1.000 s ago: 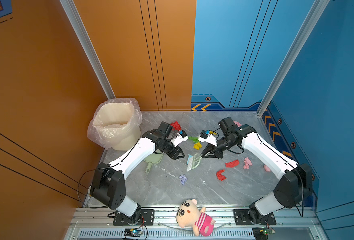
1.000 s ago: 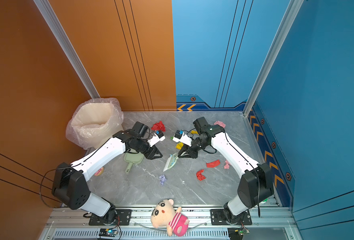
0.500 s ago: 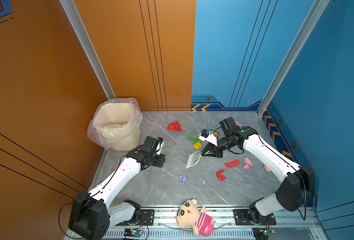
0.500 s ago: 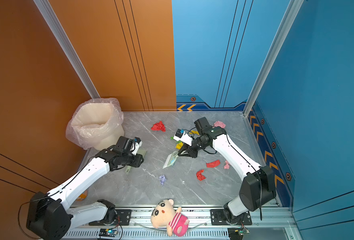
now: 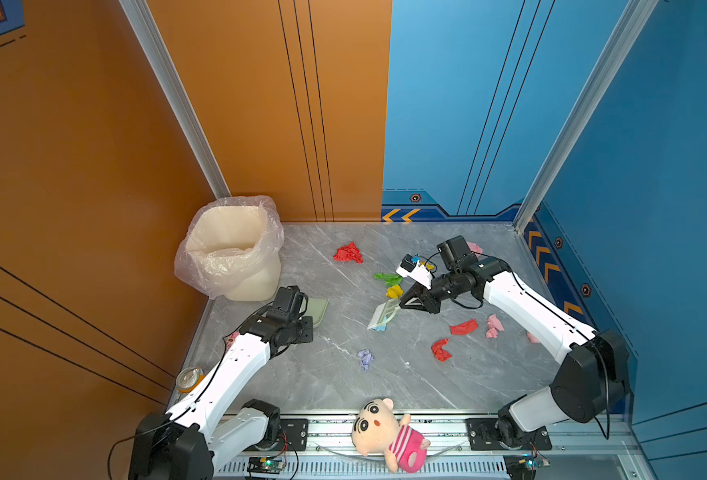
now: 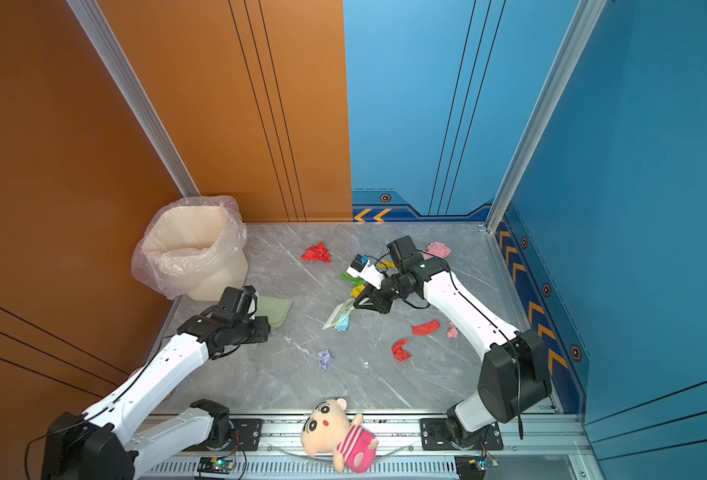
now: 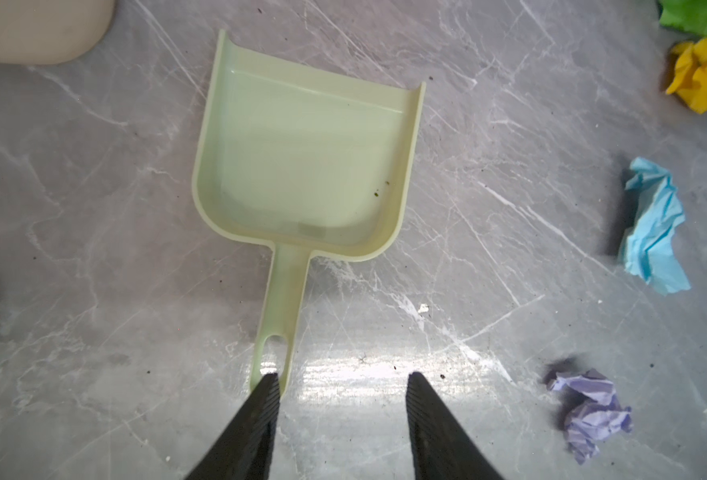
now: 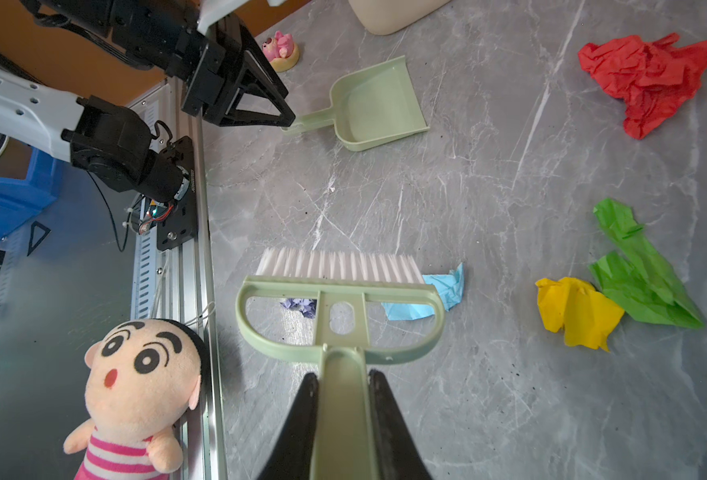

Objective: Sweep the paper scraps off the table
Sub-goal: 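Move the left gripper to the dustpan handle while the right gripper lowers the brush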

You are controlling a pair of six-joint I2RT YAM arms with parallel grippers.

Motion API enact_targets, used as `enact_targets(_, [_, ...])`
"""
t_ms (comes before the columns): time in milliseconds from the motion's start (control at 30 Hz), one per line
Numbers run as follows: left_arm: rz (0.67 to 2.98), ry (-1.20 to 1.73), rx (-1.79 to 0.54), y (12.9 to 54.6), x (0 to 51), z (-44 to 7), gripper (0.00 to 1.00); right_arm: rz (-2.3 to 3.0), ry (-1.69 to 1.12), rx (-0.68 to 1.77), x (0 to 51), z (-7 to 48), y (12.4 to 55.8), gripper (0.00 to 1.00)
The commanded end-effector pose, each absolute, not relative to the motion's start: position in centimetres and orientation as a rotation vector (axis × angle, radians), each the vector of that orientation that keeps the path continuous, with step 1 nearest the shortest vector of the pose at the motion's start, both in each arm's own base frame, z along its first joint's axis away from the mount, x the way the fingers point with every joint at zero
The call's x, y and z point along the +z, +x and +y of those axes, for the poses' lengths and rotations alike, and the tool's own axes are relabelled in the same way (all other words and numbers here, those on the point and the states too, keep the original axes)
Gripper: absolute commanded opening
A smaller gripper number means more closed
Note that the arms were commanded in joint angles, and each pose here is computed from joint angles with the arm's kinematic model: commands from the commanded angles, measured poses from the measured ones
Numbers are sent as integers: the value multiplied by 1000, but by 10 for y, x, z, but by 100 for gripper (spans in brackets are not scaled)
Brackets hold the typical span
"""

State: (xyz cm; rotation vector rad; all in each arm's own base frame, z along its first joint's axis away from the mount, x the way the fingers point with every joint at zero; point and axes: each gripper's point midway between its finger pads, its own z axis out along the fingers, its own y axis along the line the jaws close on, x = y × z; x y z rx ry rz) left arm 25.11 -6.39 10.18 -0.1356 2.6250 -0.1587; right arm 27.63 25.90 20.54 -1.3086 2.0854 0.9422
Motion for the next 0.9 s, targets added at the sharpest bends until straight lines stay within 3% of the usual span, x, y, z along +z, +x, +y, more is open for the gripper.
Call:
enact_targets(0, [2619,-226,-138,248,97,-52,52,2111,-1256,898,205,260,283,0])
enact_targets(867, [2653,-372,-125,250,58,-39,56,2195,-1039,784,207,279,317,0])
